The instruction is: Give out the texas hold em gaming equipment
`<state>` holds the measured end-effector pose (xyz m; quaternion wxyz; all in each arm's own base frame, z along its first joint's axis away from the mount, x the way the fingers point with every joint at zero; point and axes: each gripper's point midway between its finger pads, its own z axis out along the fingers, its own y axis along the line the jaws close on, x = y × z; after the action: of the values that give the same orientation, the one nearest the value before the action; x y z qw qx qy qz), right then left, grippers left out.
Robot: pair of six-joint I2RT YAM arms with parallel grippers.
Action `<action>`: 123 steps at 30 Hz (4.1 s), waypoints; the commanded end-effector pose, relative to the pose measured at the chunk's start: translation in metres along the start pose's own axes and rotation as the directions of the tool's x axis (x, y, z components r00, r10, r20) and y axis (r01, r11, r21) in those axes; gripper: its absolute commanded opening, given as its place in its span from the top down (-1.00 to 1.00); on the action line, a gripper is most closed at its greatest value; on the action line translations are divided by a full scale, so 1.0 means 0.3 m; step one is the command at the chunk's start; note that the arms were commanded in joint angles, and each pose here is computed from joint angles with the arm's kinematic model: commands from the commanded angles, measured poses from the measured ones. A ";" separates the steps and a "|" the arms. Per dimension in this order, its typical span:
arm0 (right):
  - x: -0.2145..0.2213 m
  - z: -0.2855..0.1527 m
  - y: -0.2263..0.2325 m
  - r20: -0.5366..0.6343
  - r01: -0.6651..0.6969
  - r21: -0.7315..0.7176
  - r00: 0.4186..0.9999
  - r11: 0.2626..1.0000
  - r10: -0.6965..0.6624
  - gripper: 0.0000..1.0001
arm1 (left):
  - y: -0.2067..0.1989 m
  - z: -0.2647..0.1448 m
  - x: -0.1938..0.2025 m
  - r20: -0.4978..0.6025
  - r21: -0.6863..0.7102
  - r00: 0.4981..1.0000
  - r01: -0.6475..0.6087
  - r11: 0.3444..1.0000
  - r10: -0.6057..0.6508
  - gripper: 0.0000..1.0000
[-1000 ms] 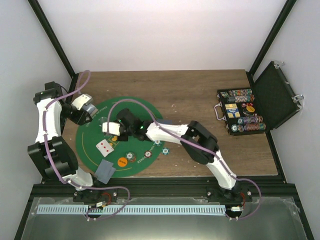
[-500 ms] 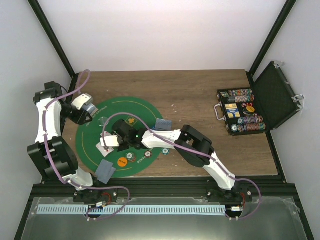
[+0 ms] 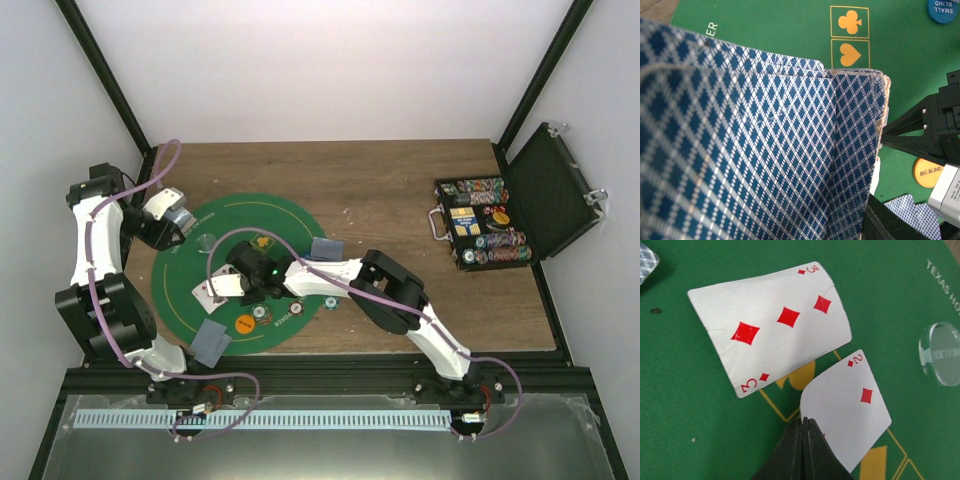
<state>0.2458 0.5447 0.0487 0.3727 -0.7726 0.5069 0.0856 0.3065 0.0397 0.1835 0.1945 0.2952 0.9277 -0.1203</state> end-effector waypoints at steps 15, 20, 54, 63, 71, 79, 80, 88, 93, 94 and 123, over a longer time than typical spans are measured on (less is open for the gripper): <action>-0.050 -0.039 0.029 0.045 0.038 -0.055 0.998 0.998 -0.035 0.99 | -0.009 -0.017 -0.025 0.035 0.016 0.999 -0.024 1.000 0.023 0.10; -0.054 -0.028 0.028 0.059 0.079 -0.048 0.995 0.996 -0.076 0.99 | -0.011 -0.018 -0.024 0.034 0.019 0.999 -0.024 1.000 0.023 0.09; -0.119 -0.050 -0.031 0.116 0.208 0.024 0.971 0.978 -0.209 0.67 | -0.016 -0.019 -0.027 0.032 0.037 0.999 -0.026 0.999 0.025 0.09; -0.243 -0.189 -0.115 0.233 0.183 0.113 0.951 0.977 -0.205 0.26 | -0.013 -0.015 -0.039 0.039 0.053 0.999 -0.020 0.998 0.018 0.09; -0.355 -0.360 -0.164 0.380 0.151 0.139 0.904 0.979 -0.194 0.17 | -0.018 -0.034 -0.051 0.051 0.049 0.999 -0.020 0.999 0.017 0.09; -0.408 -0.628 -0.292 0.623 -0.158 -0.027 0.769 0.987 0.140 -0.12 | -0.042 -0.056 -0.071 0.074 0.066 0.997 -0.034 0.997 0.029 0.08; -0.399 -0.664 -0.328 0.640 -0.218 -0.073 0.738 0.973 0.214 -0.18 | -0.048 -0.054 -0.074 0.071 0.070 0.997 -0.042 0.997 0.037 0.08; -0.100 -0.783 -0.623 0.453 -0.686 -0.527 0.273 0.502 0.849 -0.39 | -0.226 -0.046 -0.118 0.045 0.161 0.979 -0.203 0.966 0.199 0.08; -0.065 -0.775 -0.602 0.339 -0.647 -0.663 0.187 0.375 0.922 -0.58 | -0.336 -0.031 -0.131 0.024 0.205 0.953 -0.301 0.931 0.303 0.08; -0.071 -0.776 -0.601 0.336 -0.636 -0.672 0.193 0.379 0.922 -0.62 | -0.356 -0.029 -0.131 0.017 0.216 0.948 -0.314 0.925 0.318 0.08; -0.203 -0.607 -0.500 0.283 -0.523 -0.756 0.279 0.393 0.917 -0.62 | -0.479 -0.026 -0.181 0.041 0.281 0.913 -0.400 0.872 0.405 0.09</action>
<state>0.2988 0.4884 0.2710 0.2015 -0.4015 0.6059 0.6566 0.2591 -0.0939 0.2186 0.1461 0.4998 0.8301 -0.1995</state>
